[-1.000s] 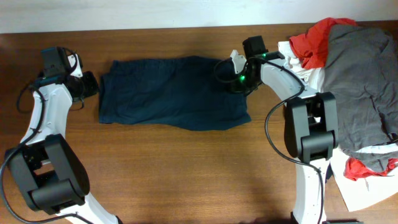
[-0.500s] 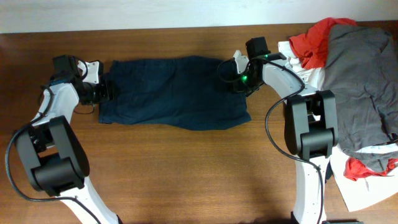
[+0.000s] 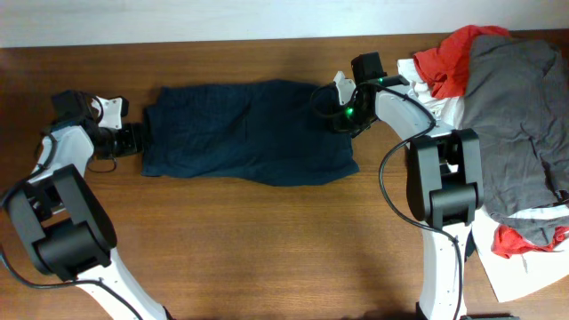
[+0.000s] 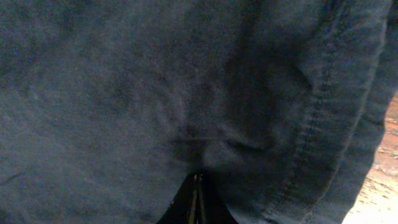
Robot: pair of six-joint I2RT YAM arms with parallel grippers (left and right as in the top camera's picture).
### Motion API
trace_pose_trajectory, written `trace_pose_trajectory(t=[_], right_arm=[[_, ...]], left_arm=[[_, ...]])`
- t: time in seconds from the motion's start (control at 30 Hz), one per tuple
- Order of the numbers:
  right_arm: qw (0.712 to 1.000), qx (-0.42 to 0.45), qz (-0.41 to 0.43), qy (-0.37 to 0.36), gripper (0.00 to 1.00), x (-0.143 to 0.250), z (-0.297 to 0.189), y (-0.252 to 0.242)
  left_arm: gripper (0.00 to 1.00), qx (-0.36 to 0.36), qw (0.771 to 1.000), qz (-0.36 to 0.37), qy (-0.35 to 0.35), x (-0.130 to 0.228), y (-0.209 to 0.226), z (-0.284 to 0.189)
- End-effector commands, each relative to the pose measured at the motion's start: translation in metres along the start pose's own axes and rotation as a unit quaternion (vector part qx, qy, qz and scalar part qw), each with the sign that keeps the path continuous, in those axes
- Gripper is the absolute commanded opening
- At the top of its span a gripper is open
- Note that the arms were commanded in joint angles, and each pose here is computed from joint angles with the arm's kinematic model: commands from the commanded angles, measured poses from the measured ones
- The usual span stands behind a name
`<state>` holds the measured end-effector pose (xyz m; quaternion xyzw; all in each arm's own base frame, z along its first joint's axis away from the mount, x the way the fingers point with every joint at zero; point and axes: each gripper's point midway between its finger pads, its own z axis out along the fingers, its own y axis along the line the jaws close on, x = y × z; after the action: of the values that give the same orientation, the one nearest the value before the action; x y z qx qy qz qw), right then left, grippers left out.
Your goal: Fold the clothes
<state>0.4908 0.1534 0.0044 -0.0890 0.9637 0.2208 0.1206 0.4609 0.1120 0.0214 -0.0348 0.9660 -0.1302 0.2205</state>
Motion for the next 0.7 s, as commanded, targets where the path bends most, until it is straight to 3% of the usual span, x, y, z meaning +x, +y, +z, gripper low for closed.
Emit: trace_pose_trajectory(t=[0.0,0.4,0.67], right_arm=[[1.0,0.009,0.009,0.018,0.04,0.01,0.018,-0.013],[1.0,0.008,0.002,0.01,0.04,0.006,0.018,-0.013],[1.0,0.008,0.002,0.012,0.04,0.007,0.018,-0.013]], left_arm=[[0.67,0.011,1.0,0.021,0.012,0.004,-0.01,0.013],[0.66,0.029,0.997,0.004,0.067,0.044,0.002,0.067],[0.66,0.098,0.993,-0.01,0.072,0.054,-0.018,0.083]])
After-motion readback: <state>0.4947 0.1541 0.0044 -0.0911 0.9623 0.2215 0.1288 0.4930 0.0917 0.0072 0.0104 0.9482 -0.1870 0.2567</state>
